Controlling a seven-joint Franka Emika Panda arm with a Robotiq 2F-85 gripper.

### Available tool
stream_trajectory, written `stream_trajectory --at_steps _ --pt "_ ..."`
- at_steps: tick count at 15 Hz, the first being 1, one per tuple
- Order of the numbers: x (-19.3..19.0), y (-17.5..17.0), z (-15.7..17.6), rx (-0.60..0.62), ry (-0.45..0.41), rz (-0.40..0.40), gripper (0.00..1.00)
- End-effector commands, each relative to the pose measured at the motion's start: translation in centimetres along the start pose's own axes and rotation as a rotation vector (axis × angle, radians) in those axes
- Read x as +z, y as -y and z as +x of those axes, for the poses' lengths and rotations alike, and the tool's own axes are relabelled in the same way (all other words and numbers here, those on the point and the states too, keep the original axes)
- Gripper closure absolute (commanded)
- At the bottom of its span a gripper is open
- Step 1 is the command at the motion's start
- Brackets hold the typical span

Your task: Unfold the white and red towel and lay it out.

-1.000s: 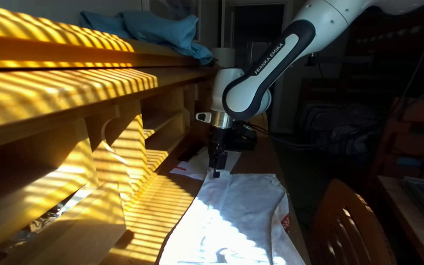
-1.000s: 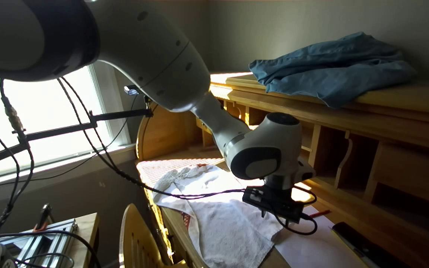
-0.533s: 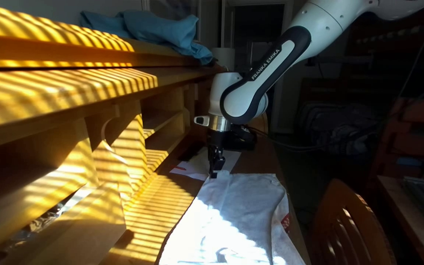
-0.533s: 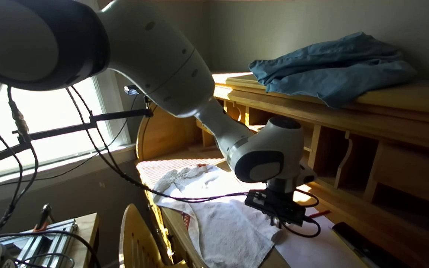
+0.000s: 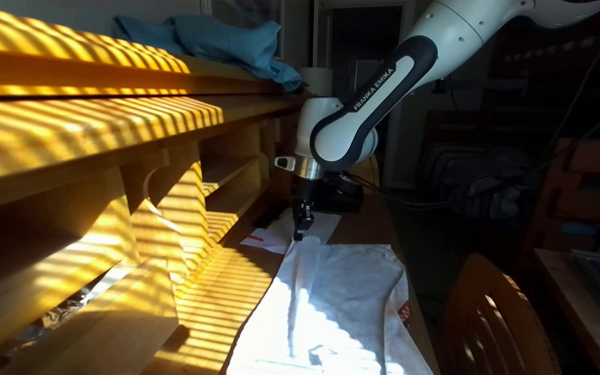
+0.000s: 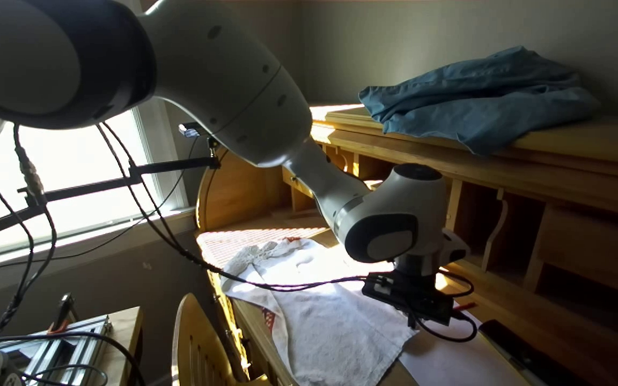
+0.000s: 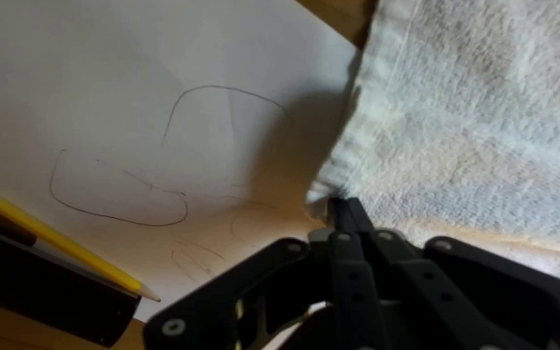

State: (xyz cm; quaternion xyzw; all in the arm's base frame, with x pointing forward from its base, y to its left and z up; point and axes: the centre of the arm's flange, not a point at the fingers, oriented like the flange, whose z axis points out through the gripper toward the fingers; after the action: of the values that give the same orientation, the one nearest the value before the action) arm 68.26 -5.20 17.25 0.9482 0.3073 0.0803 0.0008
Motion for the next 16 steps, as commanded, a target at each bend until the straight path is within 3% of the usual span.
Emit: stream_trajectory --at_steps 1,6,14,15,16 --pt "-0.5 -1.1 0.6 0.045 -0.034 -0.065 1.0" --pt "-1.4 -1.8 2.0 0.099 -0.117 -0.119 1.0" --pt "-1.7 -0.4 6.0 0.107 -0.162 -0.149 1.0" --pt "-1.8 0.0 6.2 0.115 -0.159 -0.149 0.74" --pt "-1.9 0.2 5.9 0.136 -0.147 -0.134 0.73"
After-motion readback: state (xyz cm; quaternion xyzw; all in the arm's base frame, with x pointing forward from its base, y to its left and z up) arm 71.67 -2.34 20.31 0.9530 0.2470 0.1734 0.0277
